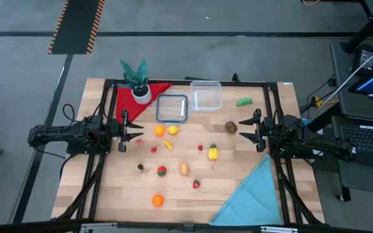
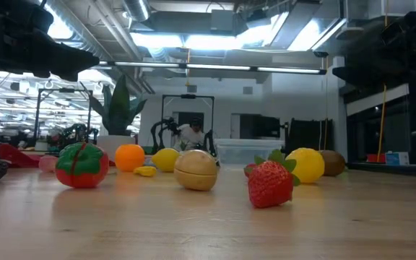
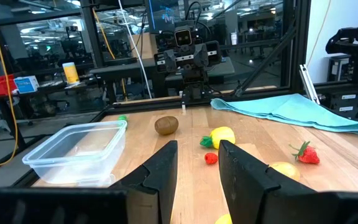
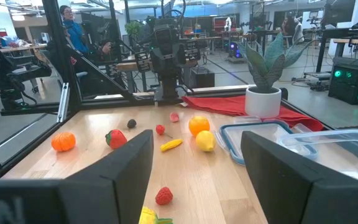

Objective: Pick and placing Produce into tupperware

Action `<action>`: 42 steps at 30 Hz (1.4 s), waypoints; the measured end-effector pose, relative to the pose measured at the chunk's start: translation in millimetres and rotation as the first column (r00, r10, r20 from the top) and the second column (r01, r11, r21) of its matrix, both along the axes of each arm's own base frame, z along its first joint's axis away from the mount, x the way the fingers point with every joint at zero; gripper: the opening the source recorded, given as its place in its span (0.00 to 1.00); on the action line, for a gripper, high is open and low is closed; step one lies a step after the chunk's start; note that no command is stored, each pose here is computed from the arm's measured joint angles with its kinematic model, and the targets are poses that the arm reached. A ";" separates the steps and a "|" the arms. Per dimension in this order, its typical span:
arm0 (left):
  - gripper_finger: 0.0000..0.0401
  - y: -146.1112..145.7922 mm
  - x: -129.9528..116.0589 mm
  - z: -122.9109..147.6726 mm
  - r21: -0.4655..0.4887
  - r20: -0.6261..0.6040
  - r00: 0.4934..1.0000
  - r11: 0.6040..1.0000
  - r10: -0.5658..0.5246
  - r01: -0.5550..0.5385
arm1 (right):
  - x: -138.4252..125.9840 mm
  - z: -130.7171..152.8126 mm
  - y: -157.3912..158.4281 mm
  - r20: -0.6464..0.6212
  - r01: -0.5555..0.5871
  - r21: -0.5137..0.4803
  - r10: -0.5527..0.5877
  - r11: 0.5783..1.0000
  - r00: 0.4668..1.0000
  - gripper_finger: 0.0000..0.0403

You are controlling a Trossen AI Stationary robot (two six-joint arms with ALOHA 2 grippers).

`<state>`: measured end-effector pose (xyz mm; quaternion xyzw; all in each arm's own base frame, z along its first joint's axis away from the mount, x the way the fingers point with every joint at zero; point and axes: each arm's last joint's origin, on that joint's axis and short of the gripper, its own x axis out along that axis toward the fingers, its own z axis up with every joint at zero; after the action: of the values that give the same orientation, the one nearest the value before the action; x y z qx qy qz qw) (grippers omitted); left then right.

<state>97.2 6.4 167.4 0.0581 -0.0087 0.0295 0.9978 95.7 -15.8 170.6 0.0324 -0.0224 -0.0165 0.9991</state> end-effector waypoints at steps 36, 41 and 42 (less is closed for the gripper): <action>0.27 0.0 0.0 -0.1 -0.057 0.003 1.000 0.998 -0.001 0.002 | -0.1 -0.6 -1.4 -0.004 0.048 0.037 -0.048 0.998 0.999 0.61; 0.27 0.2 1.7 -2.0 -0.107 -0.020 1.000 0.994 0.000 -0.002 | 1.4 -3.0 -2.6 -0.031 0.077 0.096 -0.075 0.992 0.997 0.61; 0.27 0.3 2.2 -2.6 -0.112 -0.027 1.000 0.994 0.003 -0.006 | 2.1 -3.5 -2.8 -0.037 0.080 0.097 -0.076 0.992 0.996 0.61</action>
<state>99.4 6.7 164.8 0.0025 0.0066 0.0312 0.9995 97.7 -18.6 167.1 0.0806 -0.0060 -0.0572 0.9951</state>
